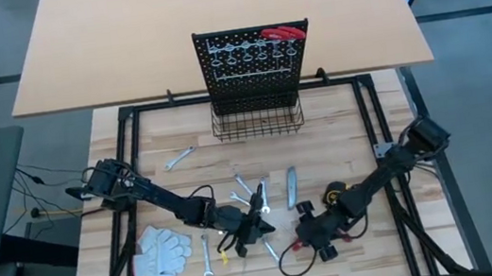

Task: Hang tools onto peg board
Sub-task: Hang the red allen wrench on the pegboard

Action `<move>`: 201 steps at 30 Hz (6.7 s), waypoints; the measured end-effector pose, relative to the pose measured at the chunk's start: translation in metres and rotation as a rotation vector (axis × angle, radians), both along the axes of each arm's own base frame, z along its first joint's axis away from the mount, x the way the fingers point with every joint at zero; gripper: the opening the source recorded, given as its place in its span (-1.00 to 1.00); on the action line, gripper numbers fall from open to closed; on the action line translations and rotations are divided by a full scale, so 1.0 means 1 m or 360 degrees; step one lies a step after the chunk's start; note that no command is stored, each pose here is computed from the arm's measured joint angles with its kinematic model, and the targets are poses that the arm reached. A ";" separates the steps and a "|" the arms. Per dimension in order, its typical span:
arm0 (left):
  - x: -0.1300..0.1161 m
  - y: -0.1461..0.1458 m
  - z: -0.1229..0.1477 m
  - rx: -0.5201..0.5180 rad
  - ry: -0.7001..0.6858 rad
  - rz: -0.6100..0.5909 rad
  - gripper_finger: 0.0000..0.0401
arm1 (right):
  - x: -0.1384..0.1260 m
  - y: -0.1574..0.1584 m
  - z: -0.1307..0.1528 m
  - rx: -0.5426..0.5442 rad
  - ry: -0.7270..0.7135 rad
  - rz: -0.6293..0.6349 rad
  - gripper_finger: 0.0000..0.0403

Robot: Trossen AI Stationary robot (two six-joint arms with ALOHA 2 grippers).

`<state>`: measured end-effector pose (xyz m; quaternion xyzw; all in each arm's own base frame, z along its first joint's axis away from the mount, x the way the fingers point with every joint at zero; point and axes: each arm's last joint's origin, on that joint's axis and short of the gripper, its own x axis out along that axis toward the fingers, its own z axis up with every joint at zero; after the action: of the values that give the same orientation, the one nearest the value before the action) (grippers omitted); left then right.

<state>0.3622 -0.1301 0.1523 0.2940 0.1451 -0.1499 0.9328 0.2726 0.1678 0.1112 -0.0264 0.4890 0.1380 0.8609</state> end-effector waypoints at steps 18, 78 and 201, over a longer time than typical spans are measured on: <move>-0.004 -0.004 -0.005 -0.0012 0.0103 -0.0033 -0.33 | 0.018 0.004 0.028 0.0458 -0.0965 0.0126 -0.52; 0.000 -0.018 0.023 -0.1100 -0.0145 0.0311 -1.00 | -0.037 0.023 0.099 -0.0558 -0.1372 -0.0204 -0.58; 0.008 -0.001 0.033 -0.1531 -0.0117 0.0163 -0.99 | 0.029 0.071 0.084 -0.1832 -0.0986 -0.0231 -0.54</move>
<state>0.3699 -0.1309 0.1855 -0.1729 0.0406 -0.1433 0.9736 0.3013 0.2386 0.1955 -0.4881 0.2148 -0.2180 0.8174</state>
